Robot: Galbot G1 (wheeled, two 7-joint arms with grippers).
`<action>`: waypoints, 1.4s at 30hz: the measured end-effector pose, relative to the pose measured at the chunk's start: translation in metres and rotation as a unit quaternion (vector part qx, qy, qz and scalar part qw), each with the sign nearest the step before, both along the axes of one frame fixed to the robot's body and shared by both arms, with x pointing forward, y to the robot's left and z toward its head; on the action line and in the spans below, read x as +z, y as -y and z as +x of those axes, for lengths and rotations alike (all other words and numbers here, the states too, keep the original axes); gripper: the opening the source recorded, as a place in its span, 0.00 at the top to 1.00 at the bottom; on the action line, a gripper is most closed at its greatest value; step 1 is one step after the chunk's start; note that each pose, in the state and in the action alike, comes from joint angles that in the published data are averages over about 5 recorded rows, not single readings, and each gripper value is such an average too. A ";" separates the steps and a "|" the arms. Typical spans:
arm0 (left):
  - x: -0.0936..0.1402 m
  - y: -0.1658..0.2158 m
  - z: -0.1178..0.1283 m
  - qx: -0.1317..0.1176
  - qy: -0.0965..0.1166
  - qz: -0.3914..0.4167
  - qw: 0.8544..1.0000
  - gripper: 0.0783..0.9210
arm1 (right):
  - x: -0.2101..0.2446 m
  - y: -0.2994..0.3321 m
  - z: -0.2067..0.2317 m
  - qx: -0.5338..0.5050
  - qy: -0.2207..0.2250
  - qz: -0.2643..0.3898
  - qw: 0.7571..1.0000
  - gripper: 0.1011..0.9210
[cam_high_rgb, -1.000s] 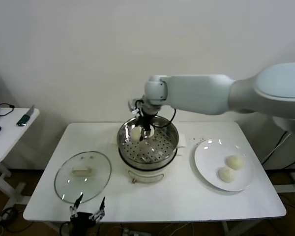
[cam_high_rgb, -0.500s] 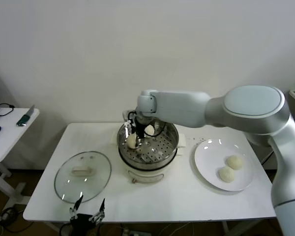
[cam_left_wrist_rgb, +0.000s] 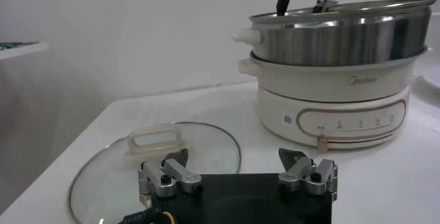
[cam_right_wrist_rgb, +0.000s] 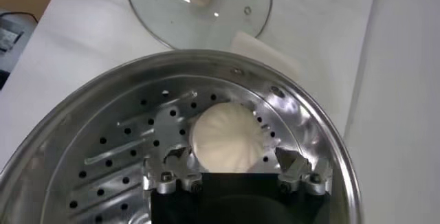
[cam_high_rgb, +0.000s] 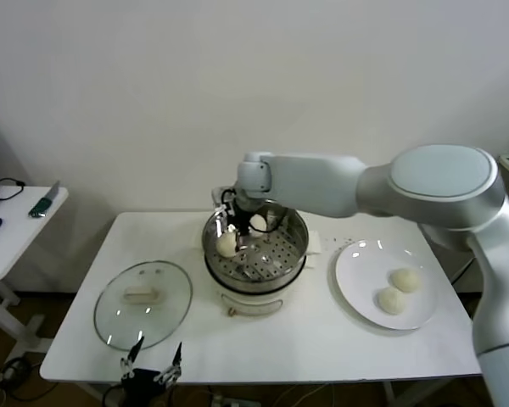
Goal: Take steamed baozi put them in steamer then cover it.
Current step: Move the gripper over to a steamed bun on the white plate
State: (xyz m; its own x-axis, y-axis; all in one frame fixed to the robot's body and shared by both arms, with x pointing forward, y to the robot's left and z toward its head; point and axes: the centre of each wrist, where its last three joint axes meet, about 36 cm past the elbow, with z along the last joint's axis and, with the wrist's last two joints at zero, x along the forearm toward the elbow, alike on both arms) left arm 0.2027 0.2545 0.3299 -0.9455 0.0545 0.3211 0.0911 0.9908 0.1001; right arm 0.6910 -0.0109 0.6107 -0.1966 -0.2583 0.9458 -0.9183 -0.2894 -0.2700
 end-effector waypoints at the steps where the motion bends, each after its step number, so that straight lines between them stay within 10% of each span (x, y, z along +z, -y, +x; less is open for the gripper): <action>1: 0.000 0.000 0.000 -0.001 0.000 0.000 1.000 0.12 | 0.005 0.005 0.000 -0.001 0.001 0.000 1.000 0.12; 17: 0.000 0.007 0.000 -0.004 -0.003 -0.001 1.000 0.12 | 0.066 0.203 -0.027 -0.067 -0.031 -0.030 0.997 0.12; 42: 0.000 0.012 -0.006 0.016 -0.008 -0.011 1.000 0.12 | -0.078 0.372 -0.072 -0.147 -0.087 -0.095 0.981 0.12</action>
State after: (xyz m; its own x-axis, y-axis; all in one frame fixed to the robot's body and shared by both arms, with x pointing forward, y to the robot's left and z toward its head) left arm 0.1968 0.2423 0.3298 -0.9412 0.0323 0.3362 0.0615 0.9952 0.0765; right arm 0.6186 -0.3832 0.5325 -0.0684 -0.0302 0.9972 -0.9970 -0.0343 -0.0694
